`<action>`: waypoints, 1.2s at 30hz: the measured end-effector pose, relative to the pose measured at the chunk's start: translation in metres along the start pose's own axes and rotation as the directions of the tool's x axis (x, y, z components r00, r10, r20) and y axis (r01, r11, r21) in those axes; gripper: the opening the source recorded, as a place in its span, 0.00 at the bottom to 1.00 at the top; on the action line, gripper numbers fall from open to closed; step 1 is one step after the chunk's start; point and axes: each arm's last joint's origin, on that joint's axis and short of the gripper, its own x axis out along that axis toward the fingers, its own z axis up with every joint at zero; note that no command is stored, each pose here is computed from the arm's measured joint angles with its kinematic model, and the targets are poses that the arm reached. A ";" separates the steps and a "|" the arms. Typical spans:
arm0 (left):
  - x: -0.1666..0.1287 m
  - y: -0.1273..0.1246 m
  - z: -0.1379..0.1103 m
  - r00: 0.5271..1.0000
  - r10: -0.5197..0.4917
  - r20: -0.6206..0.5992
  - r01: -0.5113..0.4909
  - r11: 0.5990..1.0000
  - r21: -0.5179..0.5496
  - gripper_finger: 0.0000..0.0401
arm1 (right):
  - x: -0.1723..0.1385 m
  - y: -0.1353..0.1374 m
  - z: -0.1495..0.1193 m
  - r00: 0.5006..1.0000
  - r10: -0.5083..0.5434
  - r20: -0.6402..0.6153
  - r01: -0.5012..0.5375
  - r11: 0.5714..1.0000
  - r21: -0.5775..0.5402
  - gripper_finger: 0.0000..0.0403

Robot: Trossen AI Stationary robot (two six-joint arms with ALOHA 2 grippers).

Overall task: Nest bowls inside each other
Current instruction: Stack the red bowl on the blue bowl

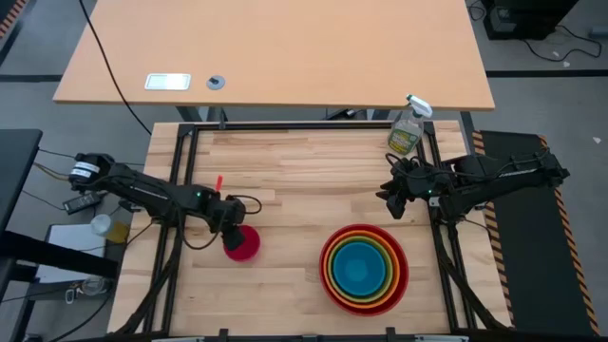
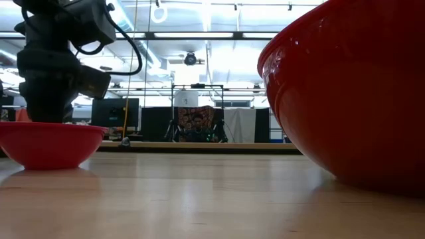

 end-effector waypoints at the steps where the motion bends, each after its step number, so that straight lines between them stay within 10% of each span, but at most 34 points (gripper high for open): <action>1: 0.001 0.000 0.000 1.000 0.001 -0.001 -0.001 1.000 0.001 0.28 | 0.000 0.000 0.000 1.000 0.000 0.000 0.000 1.000 0.000 0.38; 7: 0.001 -0.001 0.001 1.000 0.004 0.018 -0.004 1.000 -0.013 0.04 | 0.000 0.000 0.000 1.000 0.004 0.003 -0.004 1.000 0.002 0.38; 21: -0.029 -0.024 0.034 0.986 -0.096 0.134 0.105 0.993 -0.060 0.03 | 0.001 0.000 0.003 0.998 0.063 -0.031 -0.063 0.998 0.004 0.38; 36: -0.069 -0.129 0.166 0.946 -0.188 0.266 0.136 0.970 0.201 0.04 | 0.002 -0.037 -0.002 0.960 -0.219 -0.175 0.230 0.972 0.045 0.38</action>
